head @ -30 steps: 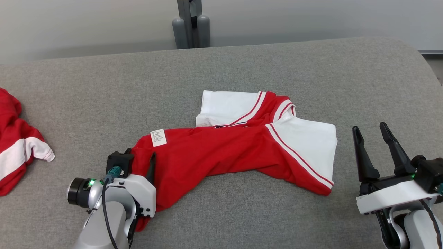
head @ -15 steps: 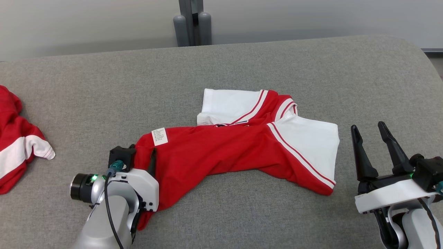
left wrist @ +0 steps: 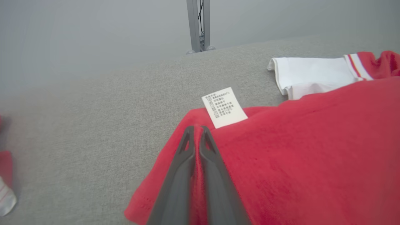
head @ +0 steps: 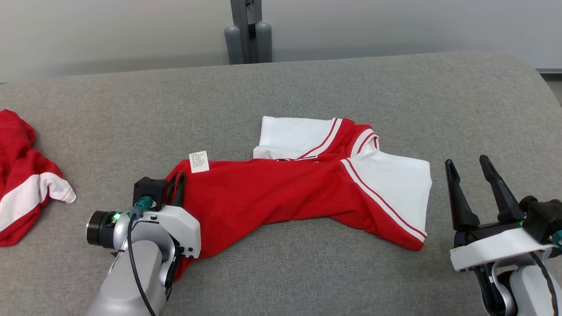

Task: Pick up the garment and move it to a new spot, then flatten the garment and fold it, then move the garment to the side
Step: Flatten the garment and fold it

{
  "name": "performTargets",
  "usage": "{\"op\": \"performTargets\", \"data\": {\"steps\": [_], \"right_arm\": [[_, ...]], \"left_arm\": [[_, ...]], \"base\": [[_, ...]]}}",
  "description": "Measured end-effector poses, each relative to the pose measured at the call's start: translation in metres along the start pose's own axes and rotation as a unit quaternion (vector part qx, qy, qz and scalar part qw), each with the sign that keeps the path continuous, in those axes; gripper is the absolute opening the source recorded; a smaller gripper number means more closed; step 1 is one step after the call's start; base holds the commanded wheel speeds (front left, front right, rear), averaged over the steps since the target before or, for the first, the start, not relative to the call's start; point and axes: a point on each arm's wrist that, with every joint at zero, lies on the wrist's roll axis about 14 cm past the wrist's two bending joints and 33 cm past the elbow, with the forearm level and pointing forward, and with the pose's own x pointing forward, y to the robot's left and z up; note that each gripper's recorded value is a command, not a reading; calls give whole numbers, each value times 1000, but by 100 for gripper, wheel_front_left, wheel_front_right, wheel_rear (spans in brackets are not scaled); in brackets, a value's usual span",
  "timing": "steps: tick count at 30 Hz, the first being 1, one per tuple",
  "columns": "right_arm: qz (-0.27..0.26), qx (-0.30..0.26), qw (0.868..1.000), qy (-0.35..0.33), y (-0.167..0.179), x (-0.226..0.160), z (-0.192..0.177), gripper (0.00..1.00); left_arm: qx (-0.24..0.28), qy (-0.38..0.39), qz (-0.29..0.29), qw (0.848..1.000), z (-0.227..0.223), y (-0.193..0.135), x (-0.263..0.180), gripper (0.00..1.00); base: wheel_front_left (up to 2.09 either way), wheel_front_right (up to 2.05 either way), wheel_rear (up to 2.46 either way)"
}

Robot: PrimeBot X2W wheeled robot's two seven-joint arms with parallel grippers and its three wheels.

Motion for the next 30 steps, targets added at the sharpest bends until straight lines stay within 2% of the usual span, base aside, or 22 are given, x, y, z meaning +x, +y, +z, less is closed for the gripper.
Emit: {"op": "performTargets", "data": {"steps": [8,12,17,23,26,30], "right_arm": [[5,1,1000,-10,5,-3,8,100],[8,1,1000,-17,8,-4,13,100],[8,0,1000,-20,8,-6,16,100],[3,0,1000,-26,6,-9,20,100],[0,2,1000,-29,7,-11,22,100],[-2,6,1000,-29,7,-14,22,100]], "left_arm": [[8,-58,18,998,31,10,-12,0],[12,-114,35,993,67,17,-15,0],[25,-197,52,979,122,19,-21,0],[58,-278,54,957,174,7,-32,0],[86,-259,43,961,158,0,-30,0],[116,-159,7,980,83,-10,-27,0]], "base": [[0,0,0],[0,0,0],[0,0,0],[0,0,0],[0,0,0],[0,0,0]]}}
